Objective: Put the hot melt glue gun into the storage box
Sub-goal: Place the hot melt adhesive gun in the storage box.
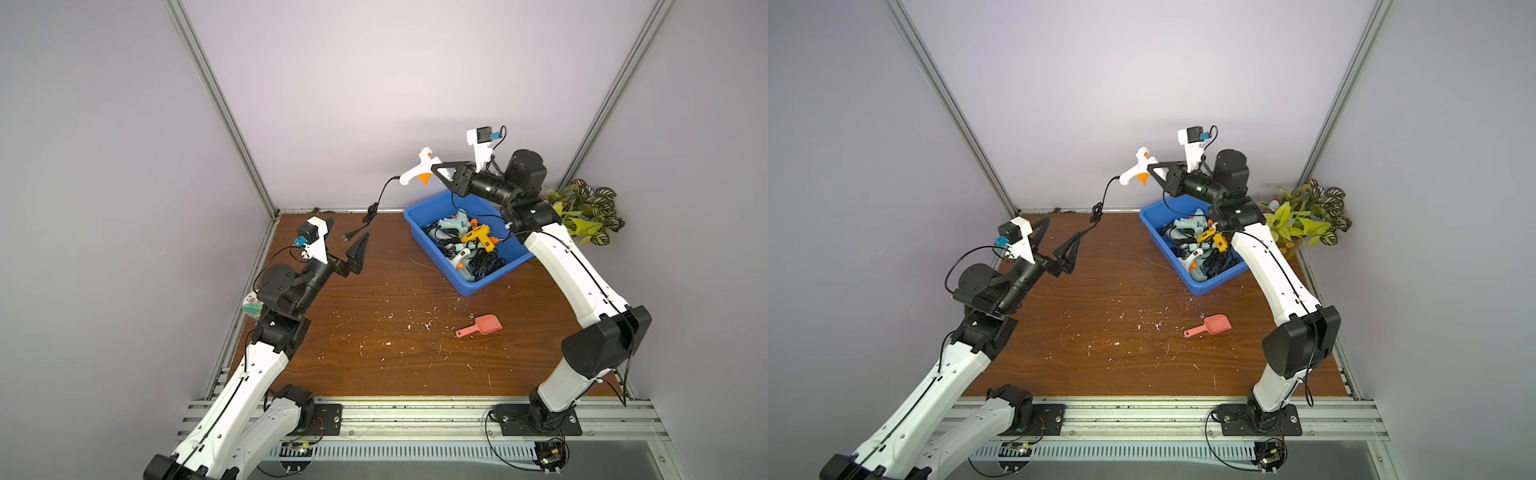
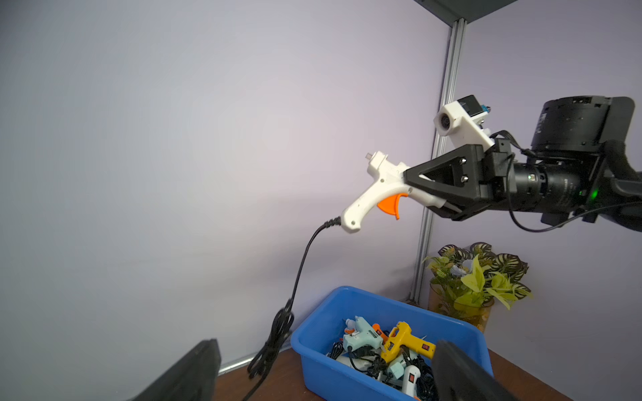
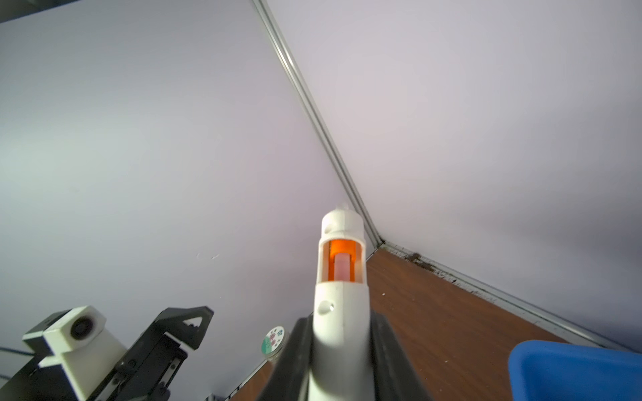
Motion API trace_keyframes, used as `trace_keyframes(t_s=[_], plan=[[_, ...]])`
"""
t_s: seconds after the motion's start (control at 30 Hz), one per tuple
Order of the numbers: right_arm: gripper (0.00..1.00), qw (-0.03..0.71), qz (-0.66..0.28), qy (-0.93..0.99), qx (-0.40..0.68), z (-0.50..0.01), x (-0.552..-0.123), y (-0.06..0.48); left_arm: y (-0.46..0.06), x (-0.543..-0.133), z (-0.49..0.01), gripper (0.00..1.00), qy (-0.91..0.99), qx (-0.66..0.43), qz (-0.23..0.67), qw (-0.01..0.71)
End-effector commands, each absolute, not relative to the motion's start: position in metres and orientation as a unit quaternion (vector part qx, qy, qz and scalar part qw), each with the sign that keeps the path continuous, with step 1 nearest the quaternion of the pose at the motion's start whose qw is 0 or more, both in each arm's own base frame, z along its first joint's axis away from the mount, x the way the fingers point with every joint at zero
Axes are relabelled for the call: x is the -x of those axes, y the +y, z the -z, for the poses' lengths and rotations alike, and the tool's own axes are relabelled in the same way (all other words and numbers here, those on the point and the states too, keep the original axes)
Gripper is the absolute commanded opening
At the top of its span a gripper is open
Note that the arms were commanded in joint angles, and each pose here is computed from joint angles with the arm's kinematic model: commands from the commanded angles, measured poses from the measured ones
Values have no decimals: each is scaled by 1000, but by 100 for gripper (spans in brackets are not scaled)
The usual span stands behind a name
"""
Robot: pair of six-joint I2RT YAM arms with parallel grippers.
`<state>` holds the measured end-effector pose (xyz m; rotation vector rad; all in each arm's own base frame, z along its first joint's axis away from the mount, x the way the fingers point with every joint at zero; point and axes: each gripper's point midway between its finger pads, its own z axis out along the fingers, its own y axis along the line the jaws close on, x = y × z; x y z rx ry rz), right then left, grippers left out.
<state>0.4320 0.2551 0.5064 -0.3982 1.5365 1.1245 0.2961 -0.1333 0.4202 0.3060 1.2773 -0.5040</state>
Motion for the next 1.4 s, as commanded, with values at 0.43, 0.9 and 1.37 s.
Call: trace_keyframes(t_s=[0.43,0.9,1.37], plan=[[0,657,-336,673,48,-513,-444,123,-123,-290,-405,99,597,-100,243,758],[0,561,-335,757,-19,-344,-483,120,-130,-300,-371,99,628,-85,274,723],[0,483,-295,825,-17,-225,-530,124,-121,-303,-345,99,654,-64,250,711]])
